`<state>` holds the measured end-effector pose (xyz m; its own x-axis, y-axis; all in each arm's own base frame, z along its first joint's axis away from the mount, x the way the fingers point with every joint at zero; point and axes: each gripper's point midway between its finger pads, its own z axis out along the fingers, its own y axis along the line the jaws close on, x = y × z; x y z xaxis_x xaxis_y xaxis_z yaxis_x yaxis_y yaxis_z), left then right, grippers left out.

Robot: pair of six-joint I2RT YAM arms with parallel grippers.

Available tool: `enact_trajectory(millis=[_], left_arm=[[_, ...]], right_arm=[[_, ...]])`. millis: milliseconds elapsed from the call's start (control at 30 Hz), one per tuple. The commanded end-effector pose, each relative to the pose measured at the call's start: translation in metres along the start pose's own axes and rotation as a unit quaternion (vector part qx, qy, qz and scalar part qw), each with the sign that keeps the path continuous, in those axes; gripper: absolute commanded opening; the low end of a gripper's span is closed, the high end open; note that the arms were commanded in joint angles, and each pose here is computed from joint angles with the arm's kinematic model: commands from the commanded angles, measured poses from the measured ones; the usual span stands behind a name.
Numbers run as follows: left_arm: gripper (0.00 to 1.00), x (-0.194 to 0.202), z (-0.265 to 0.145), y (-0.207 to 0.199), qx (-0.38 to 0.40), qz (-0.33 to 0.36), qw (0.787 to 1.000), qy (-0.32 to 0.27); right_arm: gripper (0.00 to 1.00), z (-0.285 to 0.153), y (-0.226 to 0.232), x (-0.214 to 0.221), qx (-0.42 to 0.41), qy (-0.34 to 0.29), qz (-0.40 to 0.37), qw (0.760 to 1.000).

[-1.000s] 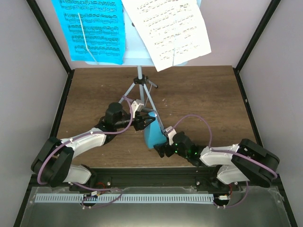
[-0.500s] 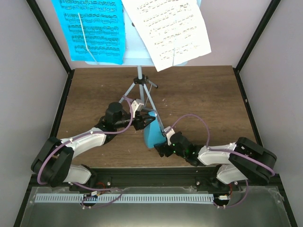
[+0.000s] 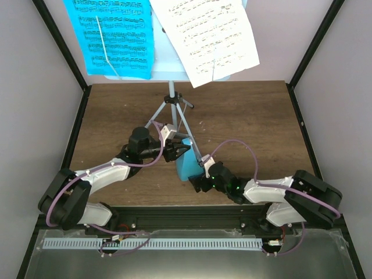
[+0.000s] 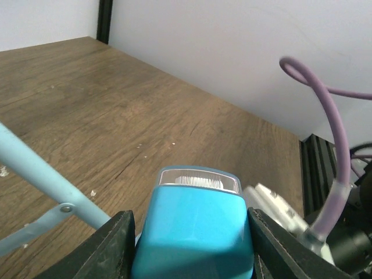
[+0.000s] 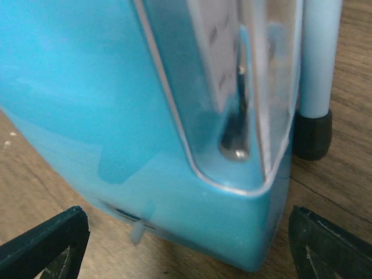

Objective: Pack up the instrument practice props

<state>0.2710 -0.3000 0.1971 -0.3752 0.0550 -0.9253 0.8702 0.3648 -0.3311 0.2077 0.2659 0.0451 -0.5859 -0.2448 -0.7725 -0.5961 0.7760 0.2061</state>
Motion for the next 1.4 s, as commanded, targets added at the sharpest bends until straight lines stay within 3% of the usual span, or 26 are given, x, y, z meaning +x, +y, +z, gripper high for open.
enact_trajectory(millis=[0,167,367,467,667,867,1100,1367], left_arm=[[0.49,0.036,-0.002,-0.018,0.055,-0.010,0.997,0.047],[0.55,0.050,-0.006,-0.019,0.048,-0.004,0.996,0.076],[0.80,0.048,-0.012,-0.021,0.039,-0.005,0.996,0.076],[0.86,0.038,-0.017,-0.026,0.038,-0.012,0.997,0.062],[0.90,-0.016,-0.042,-0.019,-0.032,-0.044,0.998,-0.003],[0.91,-0.057,-0.095,0.021,-0.100,-0.170,0.979,-0.048],[0.91,-0.077,-0.125,0.014,-0.104,-0.165,0.980,-0.049],[0.92,-0.066,-0.131,0.018,-0.123,-0.157,0.980,-0.024]], right_arm=[[0.99,-0.018,0.013,-0.020,-0.033,-0.047,-0.002,0.998],[1.00,-0.046,0.016,-0.029,-0.060,-0.086,-0.003,0.994],[1.00,-0.090,0.030,-0.082,-0.117,-0.163,-0.022,0.979],[1.00,-0.106,0.041,-0.118,-0.167,-0.178,-0.041,0.969],[1.00,-0.105,0.052,-0.162,-0.235,-0.164,-0.104,0.952],[1.00,-0.064,0.057,-0.174,-0.262,-0.101,-0.151,0.948],[1.00,-0.058,0.065,-0.158,-0.336,-0.061,-0.152,0.928],[1.00,-0.042,0.057,-0.120,-0.337,-0.027,-0.115,0.934]])
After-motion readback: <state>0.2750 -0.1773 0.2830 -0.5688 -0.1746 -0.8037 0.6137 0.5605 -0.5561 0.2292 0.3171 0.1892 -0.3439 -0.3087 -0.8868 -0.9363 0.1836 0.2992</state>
